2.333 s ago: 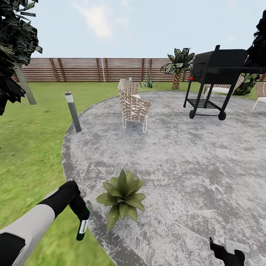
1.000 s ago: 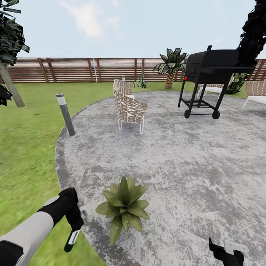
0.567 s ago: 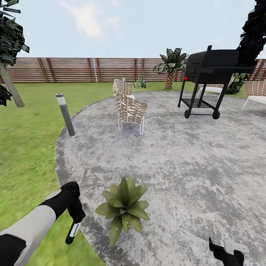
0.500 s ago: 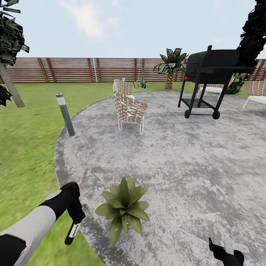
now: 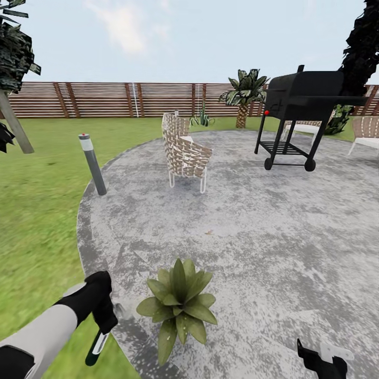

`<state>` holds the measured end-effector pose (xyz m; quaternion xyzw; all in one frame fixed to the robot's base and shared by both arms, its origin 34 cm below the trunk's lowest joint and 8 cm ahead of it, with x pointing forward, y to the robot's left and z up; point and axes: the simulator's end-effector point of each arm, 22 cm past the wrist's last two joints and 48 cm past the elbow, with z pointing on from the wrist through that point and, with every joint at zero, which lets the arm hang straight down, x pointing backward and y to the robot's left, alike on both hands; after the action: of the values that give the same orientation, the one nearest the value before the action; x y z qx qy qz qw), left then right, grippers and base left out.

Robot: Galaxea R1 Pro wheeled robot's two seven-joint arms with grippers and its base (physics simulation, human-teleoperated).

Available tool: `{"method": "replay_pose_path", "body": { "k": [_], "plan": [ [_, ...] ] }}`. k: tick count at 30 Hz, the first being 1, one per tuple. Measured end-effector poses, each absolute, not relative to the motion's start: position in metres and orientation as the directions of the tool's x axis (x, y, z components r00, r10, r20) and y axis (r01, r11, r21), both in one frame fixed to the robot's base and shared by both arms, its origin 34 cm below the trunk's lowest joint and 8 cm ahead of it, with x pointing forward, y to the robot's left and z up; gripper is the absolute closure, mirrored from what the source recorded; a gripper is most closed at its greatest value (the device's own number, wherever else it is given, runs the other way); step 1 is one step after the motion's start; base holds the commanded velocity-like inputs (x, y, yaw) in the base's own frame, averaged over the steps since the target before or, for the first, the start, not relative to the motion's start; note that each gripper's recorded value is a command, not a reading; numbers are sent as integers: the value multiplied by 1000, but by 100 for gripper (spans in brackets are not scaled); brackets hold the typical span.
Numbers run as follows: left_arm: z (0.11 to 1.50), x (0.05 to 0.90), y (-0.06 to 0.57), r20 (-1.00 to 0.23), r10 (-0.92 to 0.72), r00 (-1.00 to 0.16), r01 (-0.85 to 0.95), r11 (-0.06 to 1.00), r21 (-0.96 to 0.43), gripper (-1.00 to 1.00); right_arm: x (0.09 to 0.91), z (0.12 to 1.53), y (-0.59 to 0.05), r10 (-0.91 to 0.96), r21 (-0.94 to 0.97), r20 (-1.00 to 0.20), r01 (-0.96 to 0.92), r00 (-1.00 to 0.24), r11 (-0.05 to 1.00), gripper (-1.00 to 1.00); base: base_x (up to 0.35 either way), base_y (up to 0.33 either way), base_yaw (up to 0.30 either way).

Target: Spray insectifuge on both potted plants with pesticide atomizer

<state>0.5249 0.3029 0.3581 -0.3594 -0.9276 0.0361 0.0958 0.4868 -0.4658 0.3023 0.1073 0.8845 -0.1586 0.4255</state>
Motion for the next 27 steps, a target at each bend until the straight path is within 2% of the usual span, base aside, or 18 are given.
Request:
{"method": "replay_pose_path", "body": {
  "k": [16,22,27],
  "plan": [
    [355,533,332,167,652,-740,657,753,-35,100,487,302,-466,55,-189,-787,325,-615,927,-100,0,0,0],
    [354,536,325,154,657,-738,661,750,-27,100,487,302,-466,55,-189,-787,325,-615,927,-100,0,0,0],
    [352,552,307,121,672,-731,679,733,31,100,487,302,-466,55,-189,-787,325,-615,927,-100,0,0,0]
  ]
}}
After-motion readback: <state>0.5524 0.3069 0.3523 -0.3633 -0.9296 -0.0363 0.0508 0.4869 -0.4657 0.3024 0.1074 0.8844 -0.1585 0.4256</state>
